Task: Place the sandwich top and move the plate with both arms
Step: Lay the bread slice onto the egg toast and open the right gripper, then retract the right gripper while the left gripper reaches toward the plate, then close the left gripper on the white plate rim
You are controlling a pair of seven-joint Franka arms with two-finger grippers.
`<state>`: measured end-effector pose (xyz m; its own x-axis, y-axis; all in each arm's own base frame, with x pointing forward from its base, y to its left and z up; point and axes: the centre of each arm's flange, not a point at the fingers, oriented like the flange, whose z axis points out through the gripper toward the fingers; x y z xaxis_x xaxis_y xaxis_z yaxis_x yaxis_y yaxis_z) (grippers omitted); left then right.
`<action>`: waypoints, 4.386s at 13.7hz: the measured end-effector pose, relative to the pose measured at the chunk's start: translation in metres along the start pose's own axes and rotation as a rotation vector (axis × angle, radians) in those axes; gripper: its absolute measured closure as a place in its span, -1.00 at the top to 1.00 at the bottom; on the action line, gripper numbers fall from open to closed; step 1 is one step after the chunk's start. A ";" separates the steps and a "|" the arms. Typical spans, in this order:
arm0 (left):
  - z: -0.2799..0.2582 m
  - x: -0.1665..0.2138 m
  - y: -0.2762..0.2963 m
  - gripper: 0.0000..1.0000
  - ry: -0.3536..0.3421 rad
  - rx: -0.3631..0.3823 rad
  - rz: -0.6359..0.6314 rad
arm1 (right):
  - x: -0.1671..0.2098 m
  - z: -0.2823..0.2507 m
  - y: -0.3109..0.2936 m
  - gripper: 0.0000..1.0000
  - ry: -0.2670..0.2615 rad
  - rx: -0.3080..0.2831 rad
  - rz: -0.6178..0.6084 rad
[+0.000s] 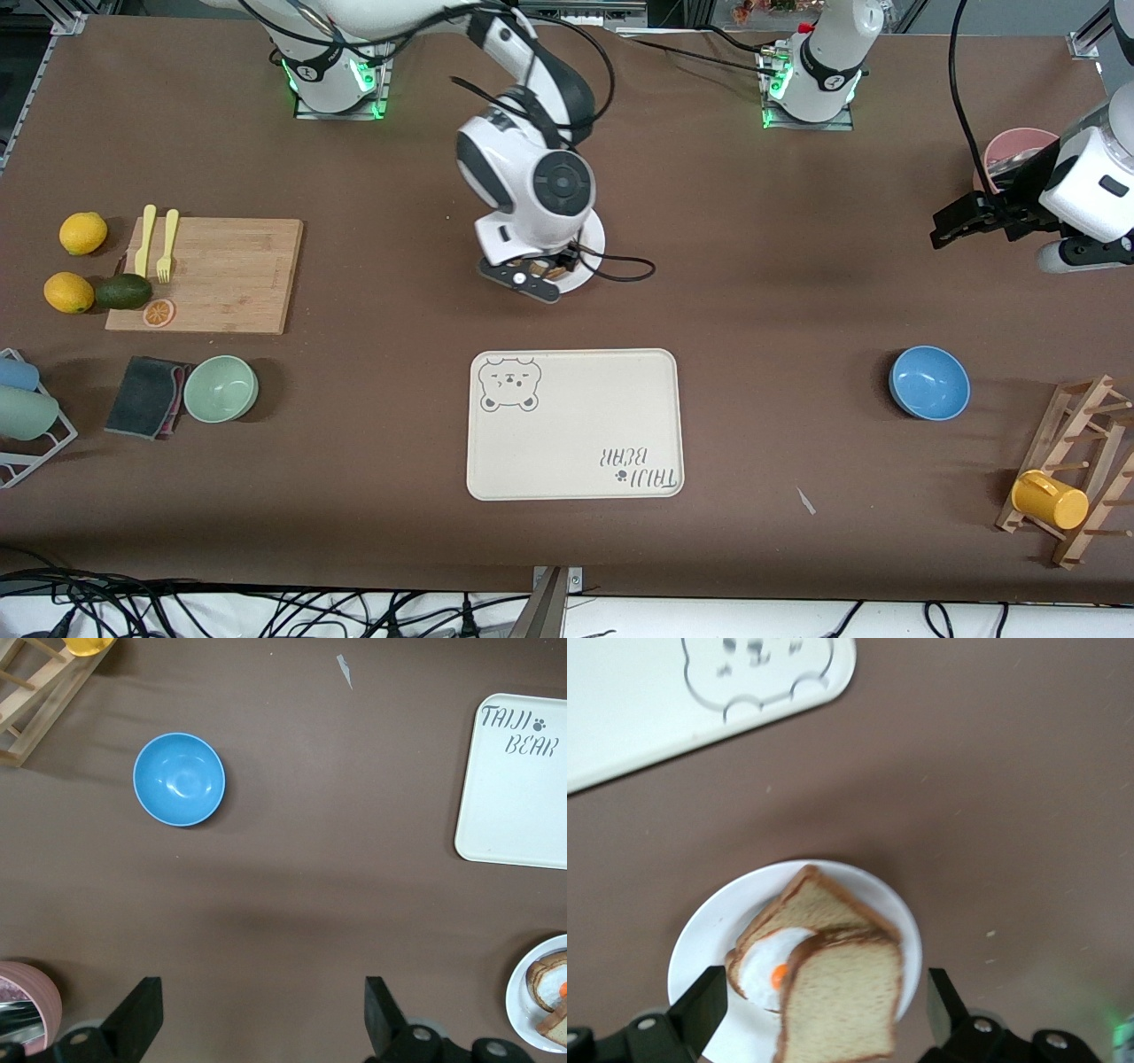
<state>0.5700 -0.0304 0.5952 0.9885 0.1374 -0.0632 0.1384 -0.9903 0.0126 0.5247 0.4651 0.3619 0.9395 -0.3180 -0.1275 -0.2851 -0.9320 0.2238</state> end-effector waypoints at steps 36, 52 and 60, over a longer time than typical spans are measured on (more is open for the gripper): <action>0.331 -0.062 0.195 1.00 -0.058 -0.713 -0.171 | 0.157 -0.139 0.486 1.00 0.109 0.224 -0.408; 0.434 -0.195 0.251 1.00 0.025 -0.891 -0.191 | 0.156 -0.138 0.486 1.00 0.100 0.221 -0.409; 0.462 -0.217 0.276 0.93 -0.004 -0.903 -0.178 | 0.157 -0.138 0.488 1.00 0.099 0.221 -0.406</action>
<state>0.3660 -0.3435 0.1508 0.9482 0.2841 -0.1420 0.2847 -0.5618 0.7768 0.5591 -0.0155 0.5841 0.9939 0.0876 -0.0671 0.0852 -0.9957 -0.0377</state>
